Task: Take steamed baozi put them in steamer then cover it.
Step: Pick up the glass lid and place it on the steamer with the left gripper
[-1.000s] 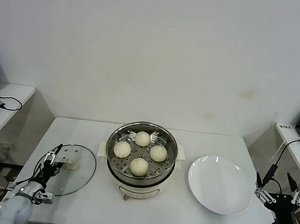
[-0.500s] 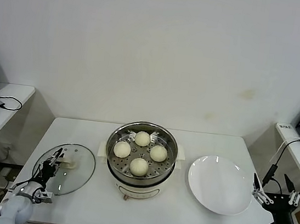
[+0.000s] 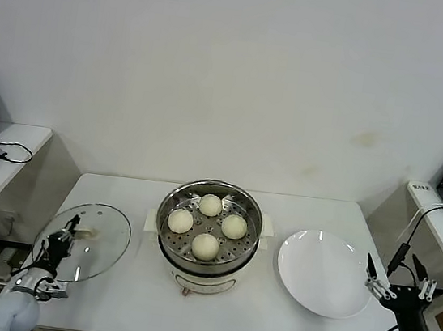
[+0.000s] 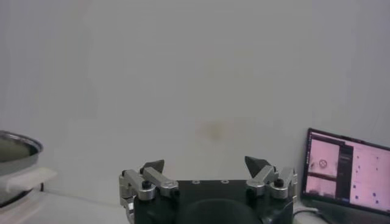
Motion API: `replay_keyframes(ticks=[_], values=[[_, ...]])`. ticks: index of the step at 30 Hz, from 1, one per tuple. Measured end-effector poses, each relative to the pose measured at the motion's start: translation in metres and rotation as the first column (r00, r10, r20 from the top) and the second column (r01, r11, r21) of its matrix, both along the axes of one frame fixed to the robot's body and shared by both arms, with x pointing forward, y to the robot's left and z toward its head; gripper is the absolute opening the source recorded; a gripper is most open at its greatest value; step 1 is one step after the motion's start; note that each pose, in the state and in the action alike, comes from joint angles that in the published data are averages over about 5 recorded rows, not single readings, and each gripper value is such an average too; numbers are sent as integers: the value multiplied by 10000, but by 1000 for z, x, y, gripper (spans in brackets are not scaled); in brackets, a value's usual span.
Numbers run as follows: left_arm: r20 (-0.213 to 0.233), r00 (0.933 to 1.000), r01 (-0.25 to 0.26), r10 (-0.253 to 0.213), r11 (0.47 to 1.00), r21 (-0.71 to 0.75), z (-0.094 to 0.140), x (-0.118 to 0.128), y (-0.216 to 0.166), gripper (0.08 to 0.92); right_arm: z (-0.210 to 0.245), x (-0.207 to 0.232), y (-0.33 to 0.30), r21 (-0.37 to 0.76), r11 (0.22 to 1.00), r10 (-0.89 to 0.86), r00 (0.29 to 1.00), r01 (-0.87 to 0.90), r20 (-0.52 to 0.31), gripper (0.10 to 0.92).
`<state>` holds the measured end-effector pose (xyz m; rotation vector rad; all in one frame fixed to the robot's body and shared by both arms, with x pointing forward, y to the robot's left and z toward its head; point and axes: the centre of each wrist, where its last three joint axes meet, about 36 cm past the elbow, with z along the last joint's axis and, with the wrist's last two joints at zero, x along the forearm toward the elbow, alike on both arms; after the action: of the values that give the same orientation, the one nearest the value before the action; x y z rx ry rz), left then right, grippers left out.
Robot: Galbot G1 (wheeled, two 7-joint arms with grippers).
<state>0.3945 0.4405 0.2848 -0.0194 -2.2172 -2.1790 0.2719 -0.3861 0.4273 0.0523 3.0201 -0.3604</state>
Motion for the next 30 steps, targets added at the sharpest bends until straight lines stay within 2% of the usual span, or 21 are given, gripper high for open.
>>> replay_keyframes(ticks=[7, 12, 17, 21, 25, 30], values=[[496, 9975, -506, 499, 9986, 127, 50, -18, -1, 148, -7, 3, 7, -131, 9997, 217, 9998, -217, -21, 823], [700, 9963, -505, 497, 9987, 99, 94, -26, -18, 148, -14, 5, 10, -299, 9989, 353, 9994, -354, -45, 823], [950, 9953, -174, 178, 9998, -56, 140, -27, -48, 148, -26, 5, 14, -531, 9977, 416, 9991, -422, -125, 823], [1076, 9940, 225, -202, 9996, -198, 163, -26, -75, 148, -37, 4, 20, -721, 9962, 476, 9985, -493, -255, 823], [1134, 9915, 676, -631, 9971, -362, 175, -22, -103, 148, -47, 3, 28, -937, 9938, 562, 9978, -592, -342, 823], [978, 9895, 1126, -1066, 9920, -572, 178, -13, -141, 148, -60, 3, 37, -1279, 9901, 539, 9978, -585, -393, 823]])
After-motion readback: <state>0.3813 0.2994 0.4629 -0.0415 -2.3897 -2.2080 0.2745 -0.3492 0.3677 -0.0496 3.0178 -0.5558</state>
